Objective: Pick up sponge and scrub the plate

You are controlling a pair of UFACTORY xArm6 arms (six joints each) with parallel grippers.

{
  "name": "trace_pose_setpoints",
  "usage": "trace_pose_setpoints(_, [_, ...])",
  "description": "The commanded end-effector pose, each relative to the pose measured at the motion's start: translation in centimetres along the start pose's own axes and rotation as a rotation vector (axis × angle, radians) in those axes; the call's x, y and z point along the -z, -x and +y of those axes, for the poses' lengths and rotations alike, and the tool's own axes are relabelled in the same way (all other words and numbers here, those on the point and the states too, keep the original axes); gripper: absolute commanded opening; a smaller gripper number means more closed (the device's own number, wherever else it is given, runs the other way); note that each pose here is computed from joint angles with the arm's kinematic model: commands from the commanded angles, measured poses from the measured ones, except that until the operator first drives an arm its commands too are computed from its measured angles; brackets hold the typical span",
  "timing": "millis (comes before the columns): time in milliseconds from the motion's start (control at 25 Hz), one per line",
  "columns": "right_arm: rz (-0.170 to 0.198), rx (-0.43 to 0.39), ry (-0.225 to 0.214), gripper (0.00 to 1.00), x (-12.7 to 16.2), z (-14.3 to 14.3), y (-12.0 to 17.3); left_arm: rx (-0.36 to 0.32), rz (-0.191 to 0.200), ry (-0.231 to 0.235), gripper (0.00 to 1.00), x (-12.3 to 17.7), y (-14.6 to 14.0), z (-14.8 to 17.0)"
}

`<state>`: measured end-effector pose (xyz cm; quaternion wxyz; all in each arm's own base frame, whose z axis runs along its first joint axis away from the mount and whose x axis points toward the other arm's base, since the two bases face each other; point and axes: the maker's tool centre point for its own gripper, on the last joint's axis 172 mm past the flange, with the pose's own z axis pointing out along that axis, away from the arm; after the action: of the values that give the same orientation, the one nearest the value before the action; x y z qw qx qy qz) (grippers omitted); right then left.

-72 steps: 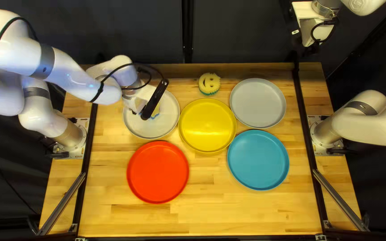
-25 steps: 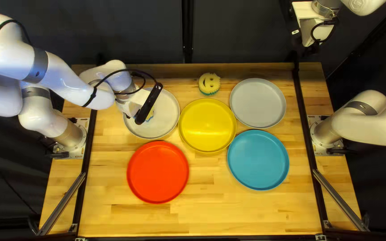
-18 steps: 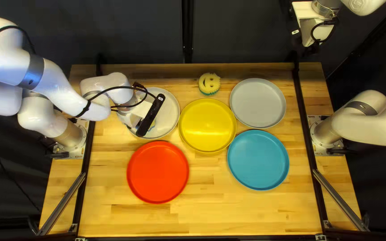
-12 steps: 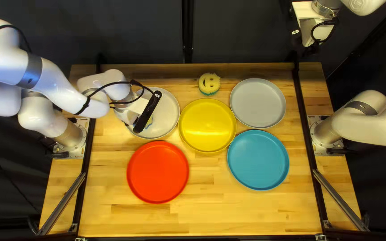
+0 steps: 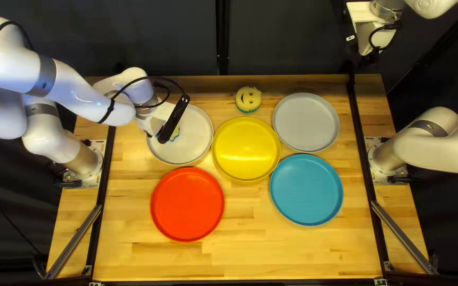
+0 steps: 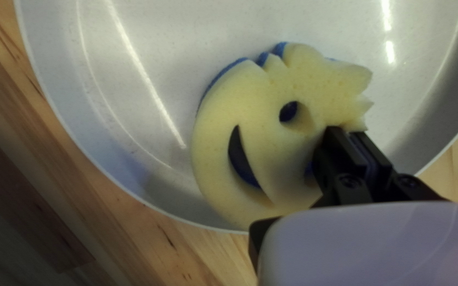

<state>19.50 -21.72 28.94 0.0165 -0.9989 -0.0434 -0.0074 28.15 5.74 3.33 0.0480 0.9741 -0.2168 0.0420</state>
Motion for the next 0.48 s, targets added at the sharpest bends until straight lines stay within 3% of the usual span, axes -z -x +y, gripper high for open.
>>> trace_pose_setpoints(40, [0.000,0.000,0.000,1.00,0.0,0.0,0.0,-0.007,0.023,-0.006,0.00,0.3,-2.0,2.3])
trace_pose_setpoints(240, [0.000,0.000,0.000,1.00,0.0,0.0,0.0,-0.024,0.037,-0.011,0.00,0.4,-3.0,2.6])
trace_pose_setpoints(480, [0.000,0.000,0.000,1.00,0.0,0.0,0.0,-0.017,0.030,-0.001,0.00,0.7,-1.5,-1.0])
